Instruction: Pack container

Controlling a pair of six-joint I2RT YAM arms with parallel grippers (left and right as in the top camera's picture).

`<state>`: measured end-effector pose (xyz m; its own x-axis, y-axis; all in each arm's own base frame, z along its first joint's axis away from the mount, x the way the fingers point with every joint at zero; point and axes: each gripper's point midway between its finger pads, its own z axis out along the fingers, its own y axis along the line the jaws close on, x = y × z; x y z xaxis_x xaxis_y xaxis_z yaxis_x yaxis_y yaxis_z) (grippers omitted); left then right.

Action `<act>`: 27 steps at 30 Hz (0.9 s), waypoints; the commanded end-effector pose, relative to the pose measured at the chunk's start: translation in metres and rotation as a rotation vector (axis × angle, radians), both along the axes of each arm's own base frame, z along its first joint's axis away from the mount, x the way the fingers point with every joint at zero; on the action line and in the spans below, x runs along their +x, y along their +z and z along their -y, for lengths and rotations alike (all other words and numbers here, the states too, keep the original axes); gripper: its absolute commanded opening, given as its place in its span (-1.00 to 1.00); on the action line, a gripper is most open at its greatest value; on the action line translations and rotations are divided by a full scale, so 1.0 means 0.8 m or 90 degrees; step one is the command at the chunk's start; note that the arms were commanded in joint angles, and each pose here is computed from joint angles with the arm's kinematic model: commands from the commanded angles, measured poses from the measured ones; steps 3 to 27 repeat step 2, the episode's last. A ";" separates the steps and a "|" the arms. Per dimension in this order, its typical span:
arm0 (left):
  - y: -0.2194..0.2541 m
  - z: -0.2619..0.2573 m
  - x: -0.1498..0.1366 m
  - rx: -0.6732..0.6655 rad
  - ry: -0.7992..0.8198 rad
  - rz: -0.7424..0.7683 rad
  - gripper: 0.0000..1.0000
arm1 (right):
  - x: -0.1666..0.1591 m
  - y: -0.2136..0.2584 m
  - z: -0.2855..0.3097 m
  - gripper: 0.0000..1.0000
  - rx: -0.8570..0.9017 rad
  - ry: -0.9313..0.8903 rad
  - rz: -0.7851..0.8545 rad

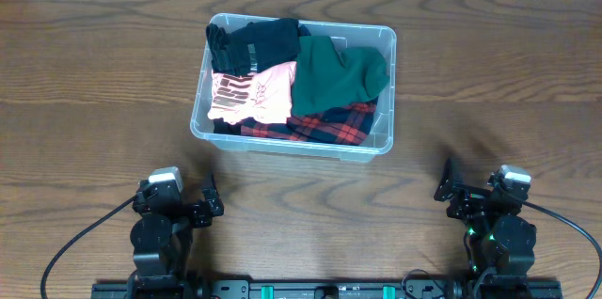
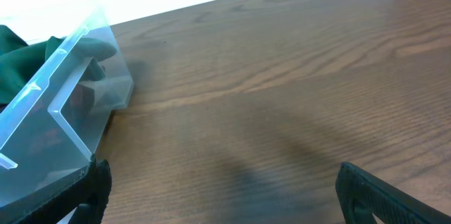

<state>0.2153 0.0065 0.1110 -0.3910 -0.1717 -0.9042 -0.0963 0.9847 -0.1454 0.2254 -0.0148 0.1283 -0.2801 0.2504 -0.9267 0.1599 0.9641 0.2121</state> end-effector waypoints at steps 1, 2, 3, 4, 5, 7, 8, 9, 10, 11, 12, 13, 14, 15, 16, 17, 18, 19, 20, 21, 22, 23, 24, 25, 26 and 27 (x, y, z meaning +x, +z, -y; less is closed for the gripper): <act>-0.008 -0.001 0.000 0.013 0.000 -0.008 0.96 | 0.000 0.000 0.001 0.98 0.008 -0.005 0.003; -0.008 -0.001 0.000 0.013 0.000 -0.008 0.96 | 0.000 0.000 0.001 0.98 0.008 -0.005 0.003; -0.008 -0.001 0.000 0.013 0.000 -0.008 0.96 | 0.000 0.000 0.001 0.98 0.008 -0.005 0.003; -0.008 -0.001 0.000 0.013 0.000 -0.008 0.96 | 0.000 0.000 0.001 0.98 0.008 -0.005 0.003; -0.008 -0.001 0.000 0.013 0.000 -0.008 0.96 | 0.000 0.000 0.001 0.98 0.008 -0.005 0.003; -0.008 -0.001 0.000 0.013 0.000 -0.008 0.96 | 0.000 0.000 0.001 0.98 0.008 -0.005 0.003; -0.008 -0.001 0.000 0.013 0.000 -0.008 0.96 | 0.000 0.000 0.001 0.98 0.008 -0.005 0.003; -0.008 -0.001 0.000 0.013 0.000 -0.008 0.96 | 0.000 0.000 0.001 0.98 0.008 -0.005 0.003; -0.008 -0.001 0.000 0.013 0.000 -0.008 0.96 | 0.000 0.000 0.001 0.98 0.008 -0.005 0.003; -0.008 -0.001 0.000 0.013 0.000 -0.008 0.96 | 0.000 0.000 0.001 0.98 0.008 -0.005 0.003; -0.008 -0.001 0.000 0.013 0.000 -0.008 0.96 | 0.000 0.000 0.001 0.98 0.008 -0.005 0.003; -0.008 -0.001 0.000 0.013 0.000 -0.008 0.96 | 0.000 0.000 0.001 0.98 0.008 -0.005 0.003; -0.008 -0.001 0.000 0.013 0.000 -0.008 0.96 | 0.000 0.000 0.001 0.98 0.008 -0.005 0.003; -0.008 -0.001 0.000 0.013 0.000 -0.008 0.96 | 0.000 0.000 0.001 0.98 0.008 -0.005 0.003; -0.008 -0.001 0.000 0.013 0.000 -0.008 0.96 | 0.000 0.000 0.001 0.98 0.008 -0.005 0.003; -0.008 -0.001 0.000 0.013 0.000 -0.008 0.96 | 0.000 0.000 0.001 0.98 0.008 -0.005 0.003; -0.008 -0.001 0.000 0.013 0.000 -0.008 0.96 | 0.000 0.000 0.001 0.98 0.008 -0.005 0.003; -0.008 -0.001 0.000 0.013 0.000 -0.008 0.96 | 0.000 0.000 0.001 0.98 0.008 -0.005 0.003; -0.008 -0.001 0.000 0.013 0.000 -0.008 0.96 | 0.000 0.000 0.001 0.98 0.008 -0.005 0.003; -0.008 -0.001 0.000 0.013 0.000 -0.008 0.96 | 0.000 0.000 0.001 0.98 0.008 -0.005 0.003; -0.008 -0.001 0.000 0.013 0.000 -0.008 0.96 | 0.000 0.000 0.001 0.98 0.008 -0.005 0.003; -0.008 -0.001 0.000 0.013 0.000 -0.008 0.96 | 0.000 0.000 0.001 0.98 0.008 -0.005 0.003; -0.008 -0.001 0.000 0.013 0.000 -0.008 0.96 | 0.000 0.000 0.001 0.98 0.008 -0.005 0.003; -0.008 -0.001 0.000 0.013 0.000 -0.008 0.96 | 0.000 0.000 0.001 0.98 0.008 -0.005 0.003; -0.008 -0.001 0.000 0.013 0.000 -0.008 0.96 | 0.000 0.000 0.001 0.98 0.008 -0.005 0.003; -0.008 -0.001 0.000 0.013 0.000 -0.008 0.96 | 0.000 0.000 0.001 0.98 0.008 -0.005 0.003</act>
